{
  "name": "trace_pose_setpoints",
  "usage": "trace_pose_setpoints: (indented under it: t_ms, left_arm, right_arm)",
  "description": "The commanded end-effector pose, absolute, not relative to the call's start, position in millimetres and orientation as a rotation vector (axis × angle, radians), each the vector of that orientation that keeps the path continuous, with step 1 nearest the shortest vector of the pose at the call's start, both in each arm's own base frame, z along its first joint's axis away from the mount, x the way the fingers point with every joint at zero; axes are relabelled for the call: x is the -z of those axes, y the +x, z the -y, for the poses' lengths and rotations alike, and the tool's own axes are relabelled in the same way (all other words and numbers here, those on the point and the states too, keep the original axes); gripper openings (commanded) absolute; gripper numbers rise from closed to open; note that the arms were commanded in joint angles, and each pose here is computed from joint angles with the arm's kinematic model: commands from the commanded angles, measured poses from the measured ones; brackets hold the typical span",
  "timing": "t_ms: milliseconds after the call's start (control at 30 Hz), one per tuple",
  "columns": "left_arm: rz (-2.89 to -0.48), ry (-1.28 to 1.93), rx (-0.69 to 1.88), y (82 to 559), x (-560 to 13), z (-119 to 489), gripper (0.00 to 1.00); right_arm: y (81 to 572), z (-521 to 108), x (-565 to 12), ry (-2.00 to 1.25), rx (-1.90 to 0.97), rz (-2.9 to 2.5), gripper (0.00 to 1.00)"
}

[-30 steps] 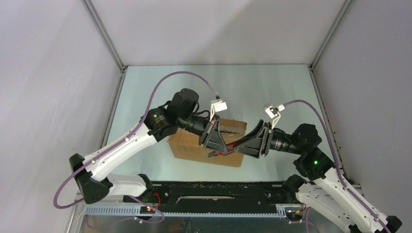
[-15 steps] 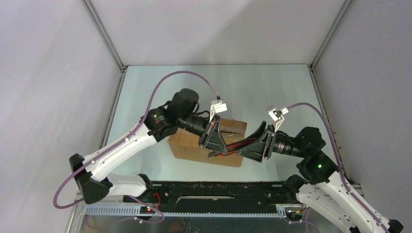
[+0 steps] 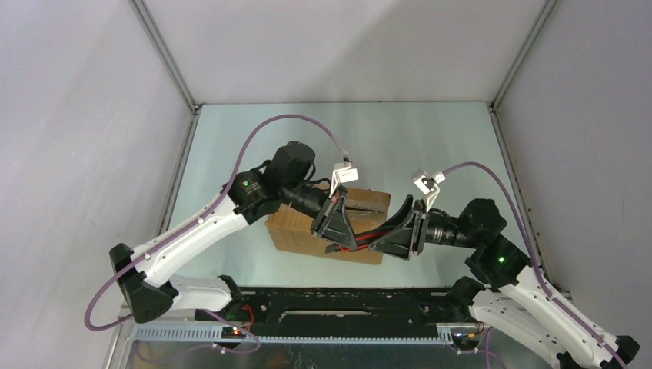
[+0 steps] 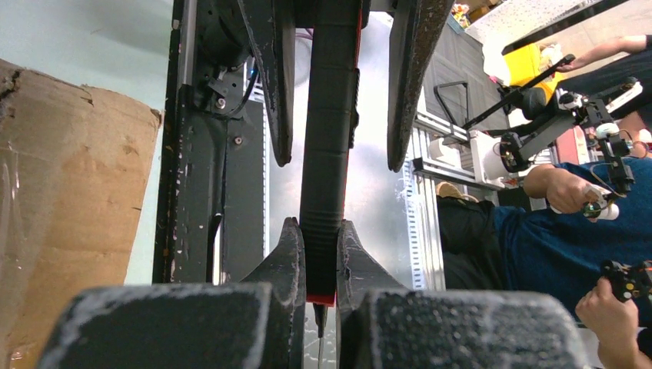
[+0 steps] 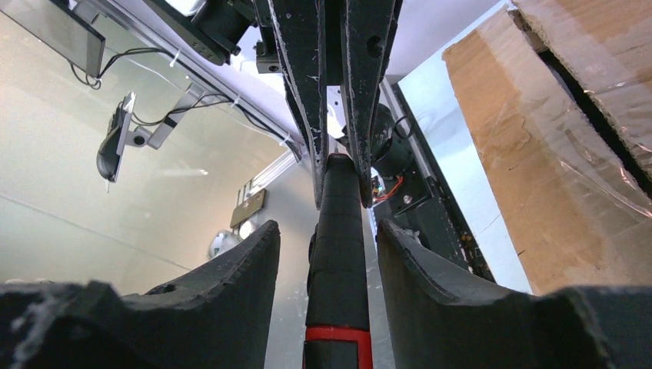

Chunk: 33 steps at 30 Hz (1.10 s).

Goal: Unpack the express box
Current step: Adjust the knife.

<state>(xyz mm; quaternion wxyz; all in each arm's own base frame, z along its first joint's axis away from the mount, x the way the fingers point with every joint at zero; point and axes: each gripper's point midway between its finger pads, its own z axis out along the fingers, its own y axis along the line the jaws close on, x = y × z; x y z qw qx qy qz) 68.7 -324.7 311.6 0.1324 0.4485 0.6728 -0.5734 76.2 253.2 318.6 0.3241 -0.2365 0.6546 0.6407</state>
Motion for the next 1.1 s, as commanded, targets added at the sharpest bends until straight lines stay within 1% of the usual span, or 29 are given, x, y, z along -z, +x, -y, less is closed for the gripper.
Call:
trace_pose_setpoints:
  t_ms: [0,133,200,367,567,600,667,800,867,967,1067]
  left_arm:
    - [-1.802,1.374,1.709,61,-339,326,0.0]
    - [-1.805,1.357,1.712,63,-340,329,0.0]
    - [-1.828,1.307,1.727,66,-341,333,0.0]
    - [-1.813,1.217,1.778,71,-349,343,0.0]
    - [-1.87,1.023,1.81,86,-353,358,0.0]
    - [-1.843,0.985,1.842,87,-359,363,0.0]
    - [-1.869,0.923,1.868,88,-358,369,0.0]
    - [-1.917,0.8,1.802,104,-358,373,0.0]
    - [-1.928,0.7,1.812,112,-361,377,0.0]
    - [-1.942,0.577,1.838,123,-362,383,0.0]
    - [-1.95,0.464,1.865,132,-363,387,0.0]
  right_arm:
    - [77,-256,-330,-0.655,-1.639,-1.676,0.52]
    - [84,-255,-333,-0.612,-1.617,-1.667,0.49]
    - [87,-256,-335,-0.588,-1.611,-1.667,0.45]
    - [109,-253,-337,-0.391,-1.533,-1.659,0.4]
    - [126,-248,-353,-0.212,-1.534,-1.552,0.38]
    - [129,-246,-355,-0.184,-1.525,-1.538,0.38]
    - [136,-245,-356,-0.13,-1.512,-1.522,0.33]
    - [144,-245,-355,-0.059,-1.522,-1.502,0.27]
    - [146,-245,-355,-0.034,-1.532,-1.487,0.27]
    - [147,-246,-350,-0.008,-1.543,-1.466,0.31]
    - [152,-244,-345,0.038,-1.526,-1.45,0.44]
